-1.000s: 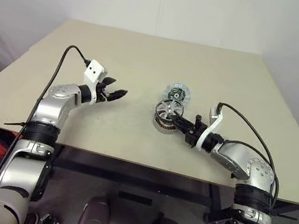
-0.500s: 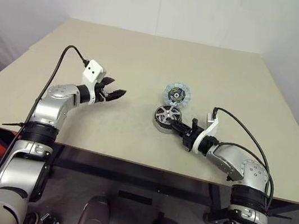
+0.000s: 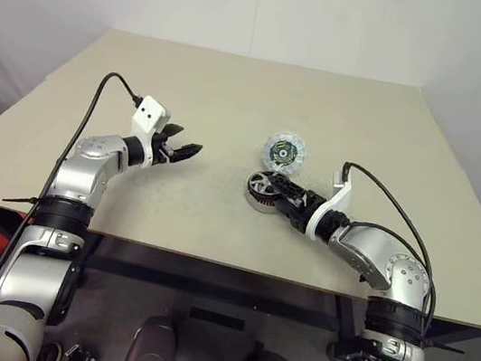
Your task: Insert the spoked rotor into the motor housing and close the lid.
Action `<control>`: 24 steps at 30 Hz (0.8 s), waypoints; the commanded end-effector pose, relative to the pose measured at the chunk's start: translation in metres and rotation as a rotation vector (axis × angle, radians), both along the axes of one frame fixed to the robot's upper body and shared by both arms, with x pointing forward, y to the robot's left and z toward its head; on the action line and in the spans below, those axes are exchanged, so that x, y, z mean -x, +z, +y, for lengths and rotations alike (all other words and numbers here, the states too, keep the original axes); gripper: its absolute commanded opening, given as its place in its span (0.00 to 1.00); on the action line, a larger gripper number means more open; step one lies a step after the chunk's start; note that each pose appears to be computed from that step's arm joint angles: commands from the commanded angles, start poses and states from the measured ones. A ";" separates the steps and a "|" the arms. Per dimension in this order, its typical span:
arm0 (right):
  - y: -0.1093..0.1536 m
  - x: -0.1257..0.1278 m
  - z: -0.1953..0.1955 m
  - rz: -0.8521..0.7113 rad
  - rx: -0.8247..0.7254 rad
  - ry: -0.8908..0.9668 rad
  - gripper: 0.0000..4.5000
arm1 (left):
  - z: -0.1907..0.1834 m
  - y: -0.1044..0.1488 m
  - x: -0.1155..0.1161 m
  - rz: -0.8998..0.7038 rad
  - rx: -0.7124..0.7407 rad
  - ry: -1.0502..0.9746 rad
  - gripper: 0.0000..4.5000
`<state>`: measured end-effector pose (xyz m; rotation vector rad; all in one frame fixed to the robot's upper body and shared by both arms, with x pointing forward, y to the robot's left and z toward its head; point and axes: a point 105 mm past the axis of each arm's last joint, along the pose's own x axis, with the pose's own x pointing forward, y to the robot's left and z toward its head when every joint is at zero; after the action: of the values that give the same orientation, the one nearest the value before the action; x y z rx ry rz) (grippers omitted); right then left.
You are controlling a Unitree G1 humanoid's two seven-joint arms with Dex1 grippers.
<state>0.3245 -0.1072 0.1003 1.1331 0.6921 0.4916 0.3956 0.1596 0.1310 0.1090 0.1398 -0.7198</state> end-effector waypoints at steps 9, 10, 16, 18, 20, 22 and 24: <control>0.022 0.014 -0.021 -0.074 0.039 -0.035 0.74 | -0.002 0.019 -0.002 -0.062 0.000 -0.012 0.88; 0.019 0.015 -0.023 -0.072 0.049 -0.037 0.74 | -0.003 0.019 -0.003 -0.061 0.000 -0.014 0.88; 0.007 0.017 -0.038 -0.090 0.145 -0.043 0.74 | -0.005 0.019 -0.003 -0.060 0.001 -0.019 0.88; 0.008 0.012 -0.044 -0.140 0.213 -0.042 0.74 | -0.005 0.019 -0.004 -0.060 0.000 -0.020 0.88; 0.009 0.003 -0.048 -0.202 0.298 -0.038 0.74 | -0.005 0.018 -0.004 -0.059 -0.001 -0.021 0.88; 0.011 -0.007 -0.049 -0.273 0.377 -0.037 0.74 | -0.005 0.018 -0.004 -0.059 0.000 -0.021 0.88; 0.012 -0.018 -0.049 -0.336 0.436 -0.044 0.70 | -0.006 0.018 -0.005 -0.060 0.001 -0.021 0.88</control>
<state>0.3320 -0.1577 0.1004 0.7015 0.5278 0.4253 0.3971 0.1562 0.1316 0.1069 0.1390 -0.7284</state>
